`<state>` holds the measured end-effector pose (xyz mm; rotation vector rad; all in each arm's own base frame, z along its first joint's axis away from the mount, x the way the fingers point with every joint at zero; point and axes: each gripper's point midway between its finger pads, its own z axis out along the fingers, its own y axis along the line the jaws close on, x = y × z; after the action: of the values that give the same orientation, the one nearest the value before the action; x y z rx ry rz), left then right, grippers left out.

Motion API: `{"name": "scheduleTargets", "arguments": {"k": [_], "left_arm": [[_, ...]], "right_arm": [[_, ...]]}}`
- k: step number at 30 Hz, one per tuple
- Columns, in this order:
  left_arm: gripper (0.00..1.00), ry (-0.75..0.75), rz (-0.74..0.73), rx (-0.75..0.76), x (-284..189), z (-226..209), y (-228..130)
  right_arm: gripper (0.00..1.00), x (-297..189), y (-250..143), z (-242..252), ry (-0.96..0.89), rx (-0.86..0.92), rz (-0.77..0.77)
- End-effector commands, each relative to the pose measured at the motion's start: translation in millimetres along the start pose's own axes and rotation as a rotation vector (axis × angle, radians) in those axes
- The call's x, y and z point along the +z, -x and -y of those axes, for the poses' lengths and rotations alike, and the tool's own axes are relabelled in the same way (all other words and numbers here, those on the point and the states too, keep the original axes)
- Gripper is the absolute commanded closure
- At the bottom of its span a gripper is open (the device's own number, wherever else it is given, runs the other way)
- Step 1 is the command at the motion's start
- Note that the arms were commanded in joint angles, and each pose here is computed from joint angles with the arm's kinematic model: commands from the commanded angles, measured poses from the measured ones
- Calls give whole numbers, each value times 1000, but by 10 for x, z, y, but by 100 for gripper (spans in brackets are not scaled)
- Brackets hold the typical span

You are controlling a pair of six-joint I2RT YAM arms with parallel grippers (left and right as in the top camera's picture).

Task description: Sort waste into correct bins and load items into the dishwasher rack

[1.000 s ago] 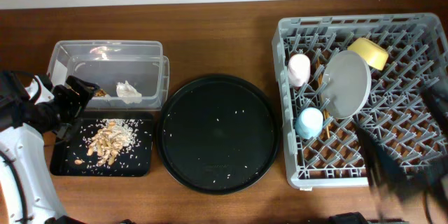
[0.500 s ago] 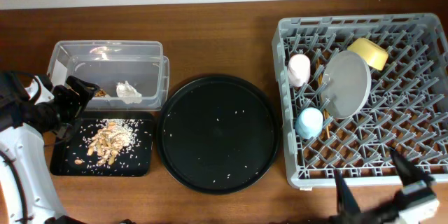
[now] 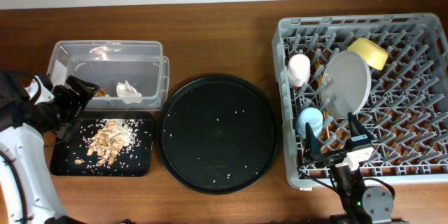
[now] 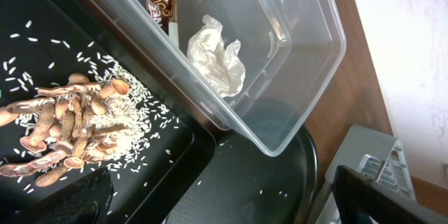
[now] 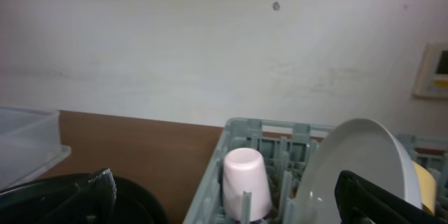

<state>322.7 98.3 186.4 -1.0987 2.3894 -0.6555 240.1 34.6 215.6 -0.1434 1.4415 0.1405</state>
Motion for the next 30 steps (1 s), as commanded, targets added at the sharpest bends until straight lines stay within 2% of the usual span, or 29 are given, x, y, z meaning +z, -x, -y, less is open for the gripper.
{"name": "scheduleTargets", "arguments": {"k": [1,5,8,30], "left_arm": [[1,-4,12,4,-35,17,6],[1,-4,12,4,-35,17,7],[1,-4,12,4,-35,17,7],[1,-4,11,4,-33,16,6]], "right_arm": [[2,-5,-234,150,-84,32,-52],[2,-51,-593,154,-92,46,-199],[2,-50,-587,155,-86,-13,-199],[2,-48,-588,139,-78,-5,-199]]}}
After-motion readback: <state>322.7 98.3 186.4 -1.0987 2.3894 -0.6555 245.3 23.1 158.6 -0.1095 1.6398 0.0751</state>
